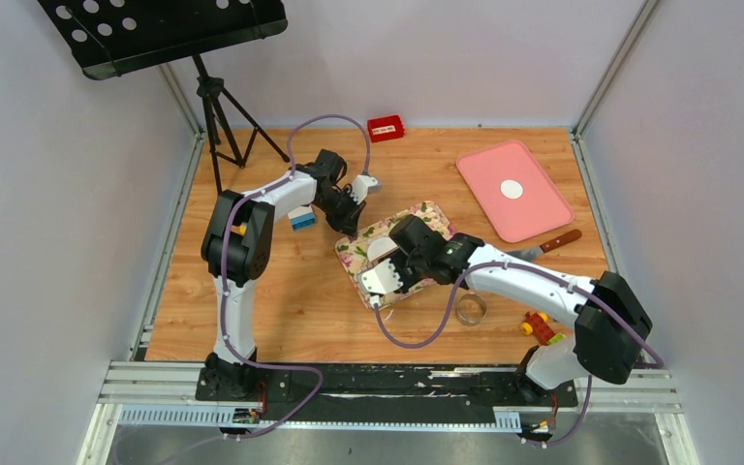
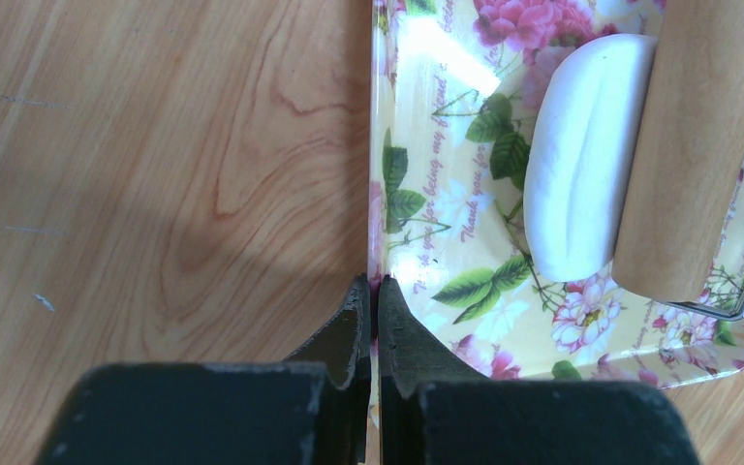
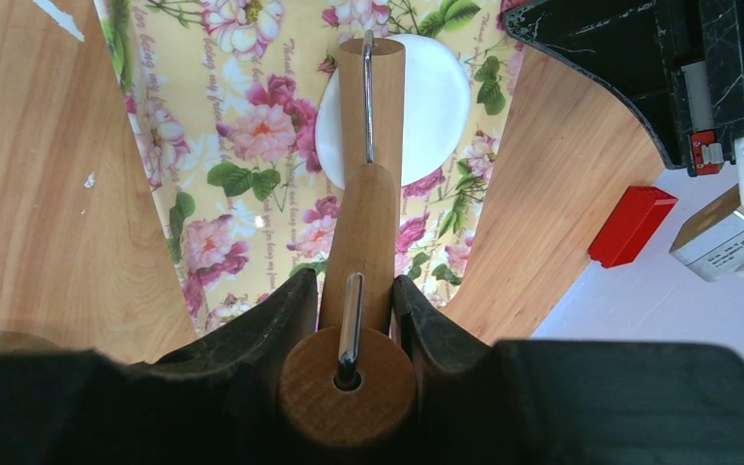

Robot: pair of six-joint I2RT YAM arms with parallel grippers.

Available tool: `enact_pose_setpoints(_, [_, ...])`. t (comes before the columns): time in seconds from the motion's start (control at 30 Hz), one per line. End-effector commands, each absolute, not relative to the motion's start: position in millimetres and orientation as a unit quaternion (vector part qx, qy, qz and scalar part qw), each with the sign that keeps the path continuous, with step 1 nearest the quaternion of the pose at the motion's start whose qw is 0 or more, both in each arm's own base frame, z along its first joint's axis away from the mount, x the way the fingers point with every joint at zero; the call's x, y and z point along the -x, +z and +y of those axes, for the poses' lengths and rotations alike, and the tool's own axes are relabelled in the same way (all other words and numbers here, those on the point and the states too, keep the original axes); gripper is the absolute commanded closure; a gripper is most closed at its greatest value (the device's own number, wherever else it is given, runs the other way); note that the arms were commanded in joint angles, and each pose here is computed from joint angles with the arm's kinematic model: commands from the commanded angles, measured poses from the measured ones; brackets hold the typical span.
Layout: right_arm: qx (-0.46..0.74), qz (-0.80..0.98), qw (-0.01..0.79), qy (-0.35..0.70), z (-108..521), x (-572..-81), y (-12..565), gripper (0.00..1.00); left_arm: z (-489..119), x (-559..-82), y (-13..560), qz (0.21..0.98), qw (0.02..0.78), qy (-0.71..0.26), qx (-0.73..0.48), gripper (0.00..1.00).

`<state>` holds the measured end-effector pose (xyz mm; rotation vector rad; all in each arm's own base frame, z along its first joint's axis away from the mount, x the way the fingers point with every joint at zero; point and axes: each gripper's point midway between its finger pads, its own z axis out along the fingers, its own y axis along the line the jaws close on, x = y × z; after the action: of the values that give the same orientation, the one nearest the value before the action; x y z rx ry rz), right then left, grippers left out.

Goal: Roll out the dumpling wrappers from the dough
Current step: Flatten out the dough on the work surface.

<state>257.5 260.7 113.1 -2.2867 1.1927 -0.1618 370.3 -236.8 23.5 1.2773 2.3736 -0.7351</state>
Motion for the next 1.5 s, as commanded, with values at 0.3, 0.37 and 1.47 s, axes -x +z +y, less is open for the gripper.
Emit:
enact_pose_setpoints(0.3, [0.872, 0.474, 0.113, 0.043, 208, -182, 76, 1.00, -234, -364, 19, 0.841, 0.166, -0.242, -0.454, 1.00])
enact_pose_setpoints(0.37, [0.870, 0.476, 0.120, 0.044, 210, -183, 81, 1.00, -234, -364, 19, 0.841, 0.166, -0.243, -0.454, 1.00])
enact_pose_setpoints(1.47, [0.836, 0.479, 0.265, -0.038, 283, -270, 102, 1.00, -234, -361, 20, 0.838, 0.165, -0.248, -0.458, 1.00])
